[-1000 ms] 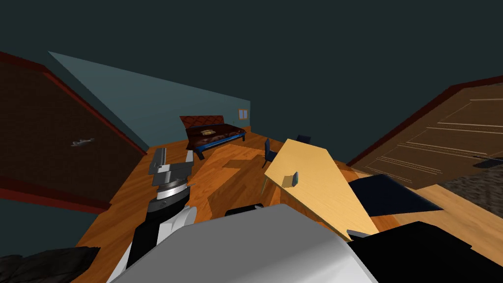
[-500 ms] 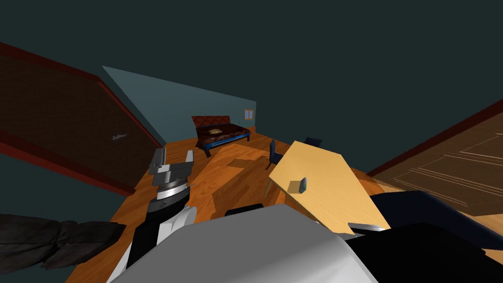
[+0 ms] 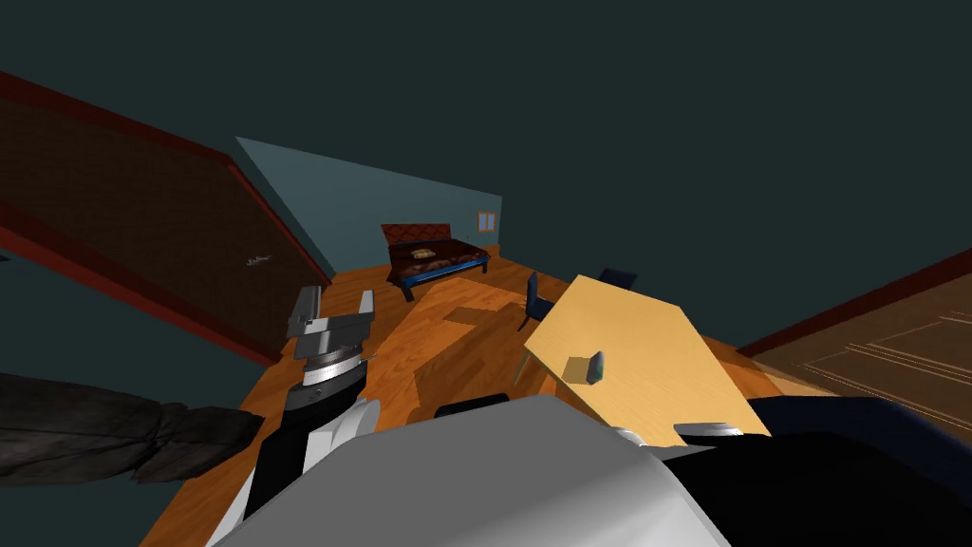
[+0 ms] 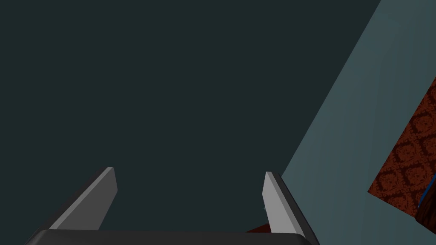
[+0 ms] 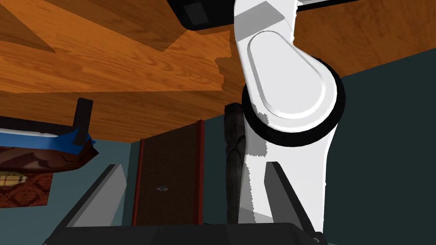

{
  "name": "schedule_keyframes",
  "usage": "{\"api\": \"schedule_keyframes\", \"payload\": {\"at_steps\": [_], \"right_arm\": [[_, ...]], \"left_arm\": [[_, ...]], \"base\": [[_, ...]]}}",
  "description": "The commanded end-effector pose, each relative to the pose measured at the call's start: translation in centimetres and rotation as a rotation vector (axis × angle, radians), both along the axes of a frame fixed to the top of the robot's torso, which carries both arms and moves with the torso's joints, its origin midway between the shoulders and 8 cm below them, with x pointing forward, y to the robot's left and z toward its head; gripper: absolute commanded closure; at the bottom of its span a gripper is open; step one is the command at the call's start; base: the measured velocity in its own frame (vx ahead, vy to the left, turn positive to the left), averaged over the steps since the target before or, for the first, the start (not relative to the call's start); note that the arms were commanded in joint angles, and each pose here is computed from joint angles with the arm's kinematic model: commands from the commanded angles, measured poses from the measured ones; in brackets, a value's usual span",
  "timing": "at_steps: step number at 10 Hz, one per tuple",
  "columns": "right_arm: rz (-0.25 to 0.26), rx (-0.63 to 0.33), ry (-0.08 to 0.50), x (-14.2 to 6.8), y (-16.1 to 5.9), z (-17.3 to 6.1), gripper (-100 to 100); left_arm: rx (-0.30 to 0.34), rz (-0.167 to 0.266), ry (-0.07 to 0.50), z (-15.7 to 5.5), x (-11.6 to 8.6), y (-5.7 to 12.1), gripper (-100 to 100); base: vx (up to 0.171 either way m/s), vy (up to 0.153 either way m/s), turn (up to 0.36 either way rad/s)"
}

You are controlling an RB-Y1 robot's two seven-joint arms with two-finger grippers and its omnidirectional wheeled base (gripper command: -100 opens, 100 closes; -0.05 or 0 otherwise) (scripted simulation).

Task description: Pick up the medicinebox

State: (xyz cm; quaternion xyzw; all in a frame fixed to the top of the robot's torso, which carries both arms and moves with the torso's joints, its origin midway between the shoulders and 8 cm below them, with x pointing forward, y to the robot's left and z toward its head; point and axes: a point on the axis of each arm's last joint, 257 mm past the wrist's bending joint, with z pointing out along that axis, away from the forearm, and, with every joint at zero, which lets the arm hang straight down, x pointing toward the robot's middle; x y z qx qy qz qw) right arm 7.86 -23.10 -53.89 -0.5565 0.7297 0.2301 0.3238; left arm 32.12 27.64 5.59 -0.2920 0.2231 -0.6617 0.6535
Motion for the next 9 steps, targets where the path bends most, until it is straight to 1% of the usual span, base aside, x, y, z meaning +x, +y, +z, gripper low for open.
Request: {"api": "schedule_keyframes", "payload": {"at_steps": [1, 2, 3, 4, 5, 6, 7, 8, 9], "right_arm": [[0.042, -0.061, -0.007, -0.6, -2.8, -0.6, -100], [0.042, -0.061, -0.007, -0.6, -2.8, -0.6, -100], [0.107, -0.129, -0.021, -1.5, -6.1, -1.0, -100], [0.106, -0.15, -0.017, -1.6, -7.0, -1.3, -100], [0.106, -0.15, -0.017, -1.6, -7.0, -1.3, -100], [0.169, -0.217, -0.028, -2.3, -10.5, -1.4, -100], [0.17, -0.21, -0.029, -2.3, -10.1, -1.3, -100], [0.169, -0.235, -0.027, -2.3, -11.3, -1.5, -100], [0.229, -0.307, -0.035, -2.9, -15.0, -1.4, -100]], "left_arm": [[0.0, 0.0, 0.0, 0.0, 0.0, 0.0, 0], [0.0, 0.0, 0.0, 0.0, 0.0, 0.0, 0], [0.0, 0.0, 0.0, 0.0, 0.0, 0.0, 0], [0.0, 0.0, 0.0, 0.0, 0.0, 0.0, 0], [0.0, 0.0, 0.0, 0.0, 0.0, 0.0, 0], [0.0, 0.0, 0.0, 0.0, 0.0, 0.0, 0], [0.0, 0.0, 0.0, 0.0, 0.0, 0.0, 0], [0.0, 0.0, 0.0, 0.0, 0.0, 0.0, 0], [0.0, 0.0, 0.0, 0.0, 0.0, 0.0, 0]], "base": [[0.033, -0.004, 0.1], [0.015, -0.009, -0.001], [0.025, -0.009, 0.155], [0.026, -0.011, 0.088], [0.013, -0.009, -0.013], [0.025, -0.012, 0.121], [0.028, -0.017, 0.089], [0.015, -0.006, 0.0], [0.027, -0.005, 0.118]]}}
